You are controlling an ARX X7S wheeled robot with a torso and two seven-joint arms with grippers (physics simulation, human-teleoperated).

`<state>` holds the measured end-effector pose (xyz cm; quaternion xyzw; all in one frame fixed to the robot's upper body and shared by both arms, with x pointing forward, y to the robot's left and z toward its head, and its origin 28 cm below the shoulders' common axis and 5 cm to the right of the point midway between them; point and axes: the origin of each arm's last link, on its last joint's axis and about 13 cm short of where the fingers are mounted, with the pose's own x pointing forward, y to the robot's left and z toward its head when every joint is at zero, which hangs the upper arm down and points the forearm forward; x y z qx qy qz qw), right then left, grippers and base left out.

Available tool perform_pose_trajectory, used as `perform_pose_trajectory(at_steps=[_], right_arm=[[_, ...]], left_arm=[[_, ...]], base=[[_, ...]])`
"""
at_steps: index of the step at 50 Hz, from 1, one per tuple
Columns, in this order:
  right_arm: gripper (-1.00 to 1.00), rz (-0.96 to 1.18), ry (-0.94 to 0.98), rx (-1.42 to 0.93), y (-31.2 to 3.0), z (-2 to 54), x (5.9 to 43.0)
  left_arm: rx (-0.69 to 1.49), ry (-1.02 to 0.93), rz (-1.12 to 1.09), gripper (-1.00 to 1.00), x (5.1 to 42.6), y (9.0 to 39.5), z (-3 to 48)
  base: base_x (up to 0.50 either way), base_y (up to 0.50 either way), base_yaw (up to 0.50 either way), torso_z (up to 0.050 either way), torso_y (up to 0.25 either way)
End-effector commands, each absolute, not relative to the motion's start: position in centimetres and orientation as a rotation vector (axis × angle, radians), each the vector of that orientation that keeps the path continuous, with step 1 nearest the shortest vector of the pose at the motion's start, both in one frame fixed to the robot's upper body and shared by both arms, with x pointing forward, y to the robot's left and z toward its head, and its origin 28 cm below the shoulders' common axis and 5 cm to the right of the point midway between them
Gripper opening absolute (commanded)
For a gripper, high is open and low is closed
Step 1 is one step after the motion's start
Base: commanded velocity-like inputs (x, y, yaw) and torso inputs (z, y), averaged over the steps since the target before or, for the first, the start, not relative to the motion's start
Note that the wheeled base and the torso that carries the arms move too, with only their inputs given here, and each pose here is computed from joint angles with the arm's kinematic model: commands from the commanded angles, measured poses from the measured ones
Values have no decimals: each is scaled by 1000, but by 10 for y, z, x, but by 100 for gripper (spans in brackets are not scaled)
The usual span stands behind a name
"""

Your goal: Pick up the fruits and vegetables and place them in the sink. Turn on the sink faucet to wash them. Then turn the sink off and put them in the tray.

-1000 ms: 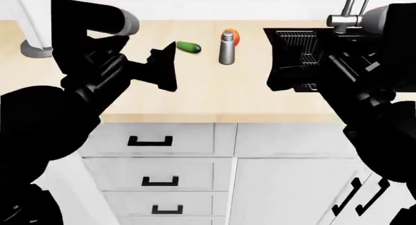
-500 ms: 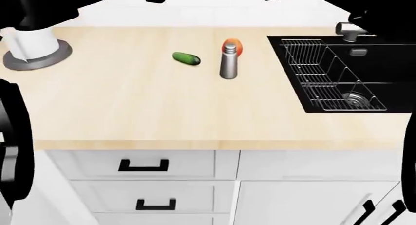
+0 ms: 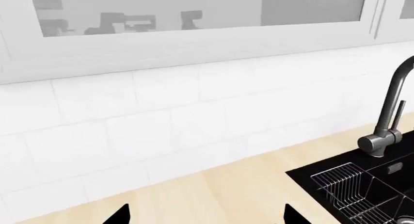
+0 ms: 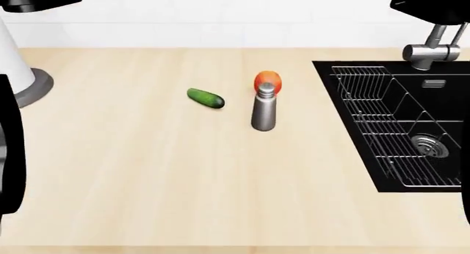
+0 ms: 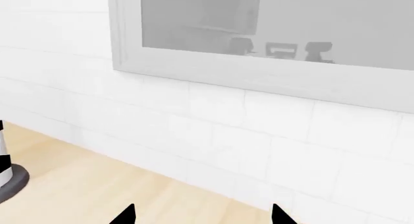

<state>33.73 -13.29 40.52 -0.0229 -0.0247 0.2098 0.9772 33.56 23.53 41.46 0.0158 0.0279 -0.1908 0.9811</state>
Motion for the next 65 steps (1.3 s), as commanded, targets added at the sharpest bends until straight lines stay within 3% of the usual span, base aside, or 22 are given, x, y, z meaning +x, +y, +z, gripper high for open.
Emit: perform_pose_trajectory(at_steps=[1, 22, 37, 53, 65], right_arm=[[100, 426, -43, -51, -133, 405, 339], [100, 450, -24, -69, -129, 407, 339], [100, 513, 632, -69, -127, 410, 360], [100, 541, 849, -193, -112, 367, 381], [100, 552, 909, -180, -106, 344, 386]], left_arm=[[37, 59, -389, 100, 335, 235, 416], [40, 59, -396, 100, 334, 235, 419], [98, 287, -531, 100, 313, 244, 441], [133, 314, -535, 100, 307, 252, 442], [137, 310, -527, 100, 310, 251, 440]], base=[[500, 0, 0, 0, 0], [464, 0, 0, 0, 1], [0, 0, 0, 0, 0], [0, 0, 0, 0, 0], [0, 0, 0, 0, 0]])
